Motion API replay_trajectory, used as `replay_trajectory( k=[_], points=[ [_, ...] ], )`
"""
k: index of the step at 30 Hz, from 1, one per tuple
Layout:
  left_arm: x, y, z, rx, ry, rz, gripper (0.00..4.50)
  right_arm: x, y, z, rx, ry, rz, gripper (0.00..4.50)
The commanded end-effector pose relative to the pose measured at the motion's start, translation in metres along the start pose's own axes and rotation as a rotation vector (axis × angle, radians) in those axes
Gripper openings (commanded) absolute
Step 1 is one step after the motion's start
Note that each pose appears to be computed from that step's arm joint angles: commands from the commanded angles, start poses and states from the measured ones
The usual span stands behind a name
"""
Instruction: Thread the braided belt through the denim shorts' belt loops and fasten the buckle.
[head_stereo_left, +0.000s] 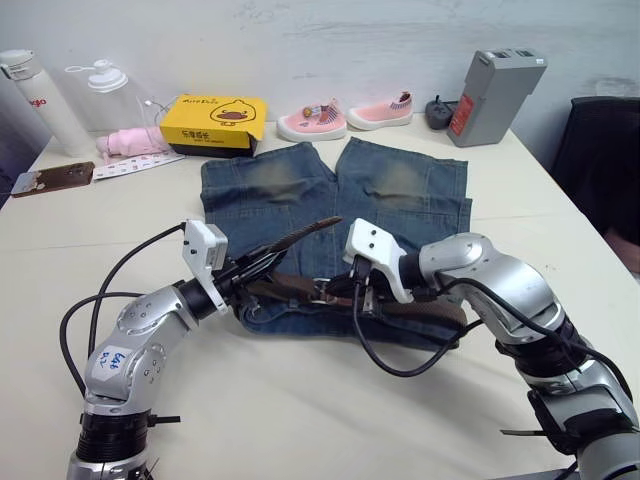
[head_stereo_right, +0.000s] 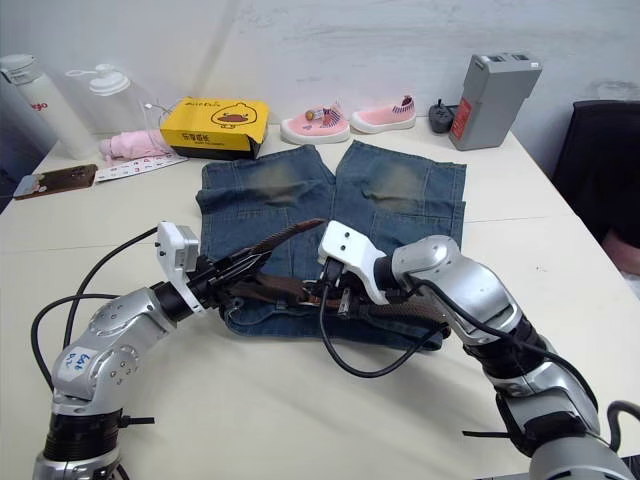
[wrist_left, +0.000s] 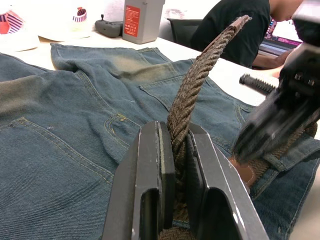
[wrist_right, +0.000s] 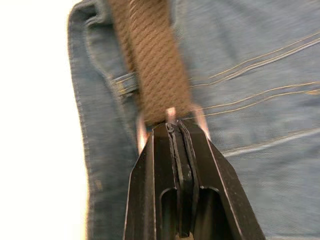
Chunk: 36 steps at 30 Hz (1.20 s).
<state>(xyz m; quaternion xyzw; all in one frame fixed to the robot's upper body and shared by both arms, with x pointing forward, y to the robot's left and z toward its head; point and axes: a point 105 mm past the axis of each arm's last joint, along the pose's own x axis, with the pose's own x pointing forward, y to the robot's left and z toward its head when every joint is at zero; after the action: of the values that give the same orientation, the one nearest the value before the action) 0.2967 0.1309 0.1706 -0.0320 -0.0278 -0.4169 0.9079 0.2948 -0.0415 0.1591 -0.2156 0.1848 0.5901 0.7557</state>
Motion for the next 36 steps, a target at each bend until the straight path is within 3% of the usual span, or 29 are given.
replay_trajectory(
  k=[1, 19, 27, 36],
  points=[
    [-0.004, 0.000, 0.009, 0.033, -0.029, 0.007, 0.48, 0.004, 0.000, 0.011, -0.014, -0.042, 0.041, 0.07],
    [-0.006, -0.001, 0.010, 0.031, -0.032, 0.016, 0.48, 0.011, -0.018, 0.012, -0.037, -0.033, 0.052, 0.07],
    [-0.005, 0.000, 0.010, 0.038, -0.032, 0.019, 0.48, 0.031, -0.003, 0.002, -0.078, 0.031, 0.121, 0.07],
    [-0.003, -0.001, 0.010, 0.047, -0.029, 0.004, 0.48, 0.038, -0.008, -0.007, -0.084, 0.102, 0.109, 0.07]
  ],
)
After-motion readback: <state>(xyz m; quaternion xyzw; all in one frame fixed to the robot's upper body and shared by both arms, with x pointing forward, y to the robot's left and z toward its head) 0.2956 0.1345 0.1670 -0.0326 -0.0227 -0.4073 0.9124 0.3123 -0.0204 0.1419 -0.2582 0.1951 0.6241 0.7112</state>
